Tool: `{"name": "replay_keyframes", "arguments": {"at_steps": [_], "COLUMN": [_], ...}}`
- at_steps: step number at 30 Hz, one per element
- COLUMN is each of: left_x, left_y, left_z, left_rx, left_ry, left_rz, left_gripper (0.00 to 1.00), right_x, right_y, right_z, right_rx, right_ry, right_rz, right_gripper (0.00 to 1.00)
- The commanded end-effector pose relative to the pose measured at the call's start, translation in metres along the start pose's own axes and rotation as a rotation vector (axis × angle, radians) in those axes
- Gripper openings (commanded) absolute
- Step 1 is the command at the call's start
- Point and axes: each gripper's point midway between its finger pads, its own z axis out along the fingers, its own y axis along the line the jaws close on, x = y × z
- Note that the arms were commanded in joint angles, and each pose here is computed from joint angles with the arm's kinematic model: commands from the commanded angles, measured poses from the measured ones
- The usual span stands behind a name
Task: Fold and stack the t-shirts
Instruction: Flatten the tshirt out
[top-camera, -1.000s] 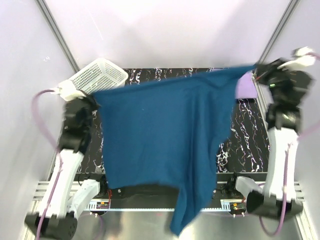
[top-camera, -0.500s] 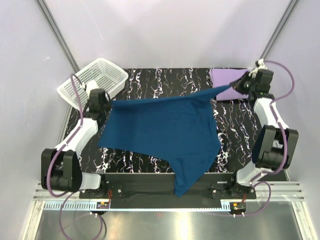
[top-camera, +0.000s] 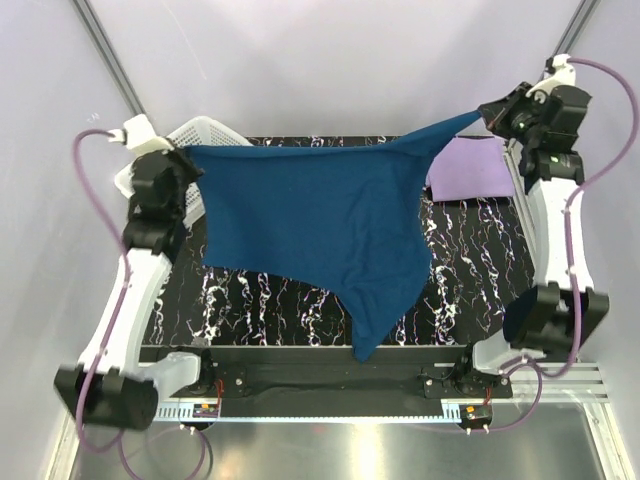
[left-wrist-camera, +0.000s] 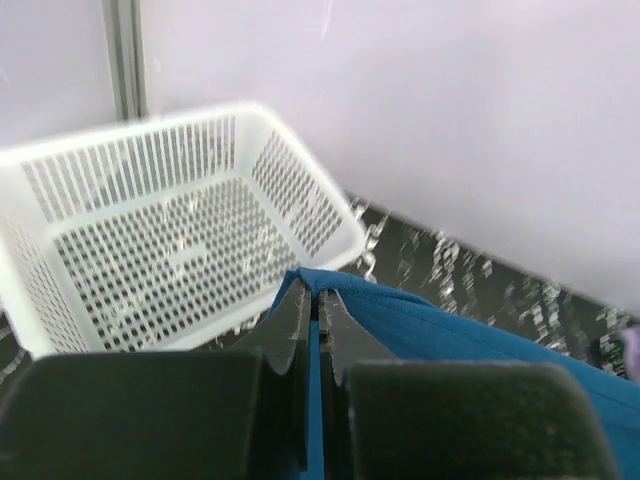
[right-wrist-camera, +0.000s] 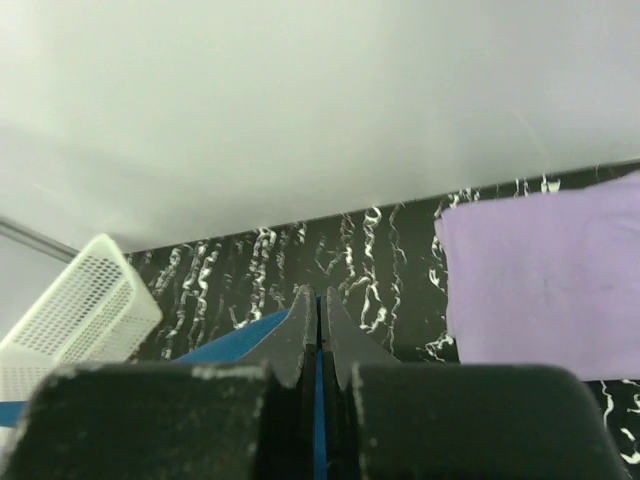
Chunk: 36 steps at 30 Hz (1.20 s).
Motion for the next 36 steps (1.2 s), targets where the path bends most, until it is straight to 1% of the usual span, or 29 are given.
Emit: {"name": "replay_keyframes", "arguments": {"at_steps": [1,3,5,6,7,8,10,11,13,14,16,17,19,20,21,23,24,26,27,28,29,30,31,33,34,36], "left_x": [-0.101,-0.126,-0.163,-0.175,-0.196,-0.207,-0.226,-0.239,-0.250,-0.261,-0.265,-0.269,-0.273,-0.274,-0.275,-0.274,-0.274,-0.267,-0.263,-0.253,-0.247,-0.240,-0.220,-0.202,-0.178,-0.147], "left_y": [-0.004,-0.003,0.000,0.002,0.003,0.005,0.009,0.011,0.013,0.014,0.016,0.018,0.019,0.020,0.022,0.025,0.027,0.026,0.025,0.023,0.022,0.022,0.021,0.028,0.033,0.040], "left_z": [-0.056,-0.080,-0.118,-0.133,-0.158,-0.173,-0.205,-0.223,-0.246,-0.269,-0.287,-0.303,-0.320,-0.328,-0.339,-0.348,-0.353,-0.340,-0.332,-0.310,-0.296,-0.284,-0.251,-0.222,-0.192,-0.159], "left_rx": [0.028,0.032,0.038,0.038,0.050,0.048,0.055,0.060,0.075,0.098,0.114,0.128,0.146,0.160,0.170,0.177,0.180,0.171,0.164,0.148,0.137,0.125,0.094,0.024,-0.027,-0.092], "left_ry": [-0.257,-0.324,-0.423,-0.459,-0.517,-0.548,-0.607,-0.646,-0.683,-0.727,-0.744,-0.770,-0.787,-0.800,-0.816,-0.828,-0.839,-0.818,-0.800,-0.755,-0.731,-0.707,-0.636,-0.570,-0.494,-0.405], "left_rz": [-0.029,-0.029,-0.028,-0.012,-0.020,-0.021,-0.013,-0.025,-0.032,-0.046,-0.053,-0.064,-0.076,-0.078,-0.087,-0.095,-0.100,-0.092,-0.090,-0.074,-0.068,-0.064,-0.041,-0.046,-0.022,-0.004], "left_gripper": [0.00,0.00,0.00,0.00,0.00,0.00,0.00,0.00,0.00,0.00,0.00,0.00,0.00,0.00,0.00,0.00,0.00,0.00,0.00,0.00,0.00,0.00,0.00,0.00,0.00,0.00], "right_x": [-0.085,-0.111,-0.137,-0.146,-0.152,-0.164,-0.172,-0.178,-0.183,-0.187,-0.190,-0.191,-0.191,-0.190,-0.189,-0.184,-0.183,-0.180,-0.179,-0.178,-0.178,-0.178,-0.175,-0.173,-0.165,-0.153], "right_y": [0.057,0.080,0.098,0.109,0.117,0.132,0.146,0.158,0.169,0.180,0.192,0.202,0.209,0.217,0.220,0.224,0.223,0.219,0.216,0.212,0.204,0.200,0.192,0.175,0.157,0.136], "right_z": [-0.074,-0.110,-0.140,-0.159,-0.171,-0.195,-0.217,-0.242,-0.266,-0.292,-0.321,-0.348,-0.372,-0.395,-0.405,-0.426,-0.430,-0.424,-0.415,-0.406,-0.385,-0.373,-0.354,-0.312,-0.277,-0.239], "right_rx": [-0.038,-0.047,-0.043,-0.047,-0.055,-0.072,-0.084,-0.096,-0.098,-0.107,-0.109,-0.114,-0.108,-0.111,-0.111,-0.103,-0.094,-0.088,-0.089,-0.082,-0.073,-0.071,-0.064,-0.056,-0.034,-0.005], "right_ry": [-0.212,-0.281,-0.359,-0.391,-0.412,-0.458,-0.498,-0.535,-0.575,-0.616,-0.660,-0.698,-0.735,-0.768,-0.783,-0.811,-0.817,-0.803,-0.781,-0.761,-0.713,-0.693,-0.657,-0.584,-0.519,-0.443], "right_rz": [-0.122,-0.177,-0.227,-0.244,-0.260,-0.284,-0.298,-0.311,-0.315,-0.325,-0.336,-0.353,-0.365,-0.379,-0.383,-0.389,-0.387,-0.380,-0.379,-0.373,-0.363,-0.354,-0.333,-0.303,-0.262,-0.215], "right_gripper": [0.00,0.00,0.00,0.00,0.00,0.00,0.00,0.00,0.00,0.00,0.00,0.00,0.00,0.00,0.00,0.00,0.00,0.00,0.00,0.00,0.00,0.00,0.00,0.00,0.00,0.00]}}
